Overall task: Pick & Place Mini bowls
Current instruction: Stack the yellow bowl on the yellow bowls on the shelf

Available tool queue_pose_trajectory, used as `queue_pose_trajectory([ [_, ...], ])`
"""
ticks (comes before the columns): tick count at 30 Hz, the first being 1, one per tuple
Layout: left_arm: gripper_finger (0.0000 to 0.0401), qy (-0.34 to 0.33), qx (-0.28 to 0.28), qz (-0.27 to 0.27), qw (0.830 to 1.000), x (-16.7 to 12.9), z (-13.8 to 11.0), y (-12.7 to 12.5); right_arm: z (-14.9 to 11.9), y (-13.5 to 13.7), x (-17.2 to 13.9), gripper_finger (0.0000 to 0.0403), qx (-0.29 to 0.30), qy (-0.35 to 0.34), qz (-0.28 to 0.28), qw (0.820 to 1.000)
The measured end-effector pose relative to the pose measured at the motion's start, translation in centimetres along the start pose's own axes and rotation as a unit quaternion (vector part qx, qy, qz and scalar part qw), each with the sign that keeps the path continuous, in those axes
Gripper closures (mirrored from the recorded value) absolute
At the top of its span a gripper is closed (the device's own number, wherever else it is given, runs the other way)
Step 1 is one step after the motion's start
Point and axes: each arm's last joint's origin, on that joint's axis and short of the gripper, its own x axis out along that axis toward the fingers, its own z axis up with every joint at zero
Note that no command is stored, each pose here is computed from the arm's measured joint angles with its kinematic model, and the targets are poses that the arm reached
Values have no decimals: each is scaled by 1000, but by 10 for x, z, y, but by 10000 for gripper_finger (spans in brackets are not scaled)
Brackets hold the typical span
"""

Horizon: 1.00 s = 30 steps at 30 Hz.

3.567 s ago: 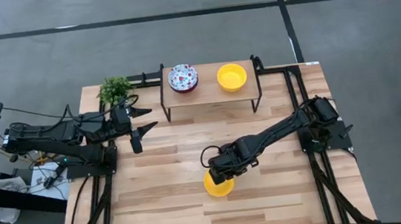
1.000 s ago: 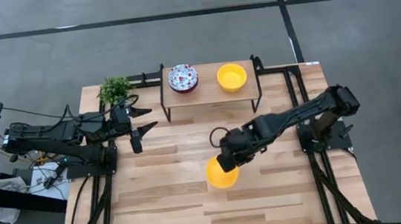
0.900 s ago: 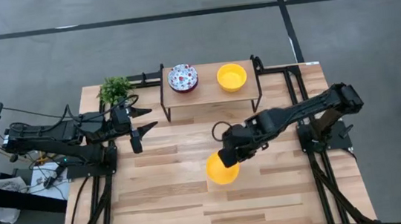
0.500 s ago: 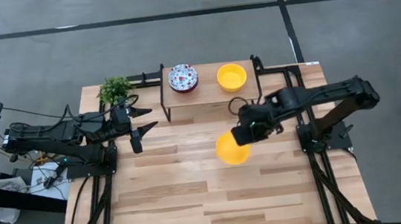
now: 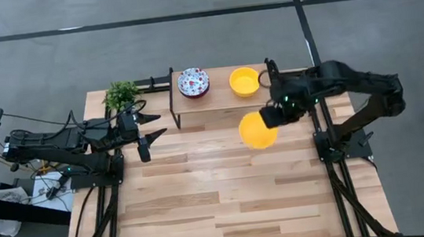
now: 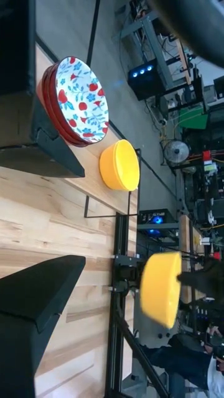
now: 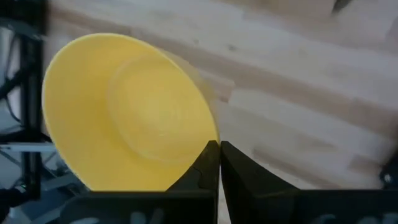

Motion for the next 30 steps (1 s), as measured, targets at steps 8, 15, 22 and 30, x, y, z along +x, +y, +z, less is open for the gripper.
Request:
queue_pose_trajectory([
  [8, 187, -4, -2, 0, 1000, 0, 1, 0, 43, -15, -20, 403, -6, -21, 8, 1000],
  [15, 187, -4, -2, 0, 1000, 0, 1, 0, 102, -25, -23, 403, -32, -27, 28, 999],
  [22, 187, -4, -1, 0, 1000, 0, 1, 0, 158, -35, -20, 403, -41, -39, 43, 997],
  [30, 187, -3, 0, 0, 1000, 0, 1, 0, 205, -54, -9, 403, -25, -42, 41, 998],
])
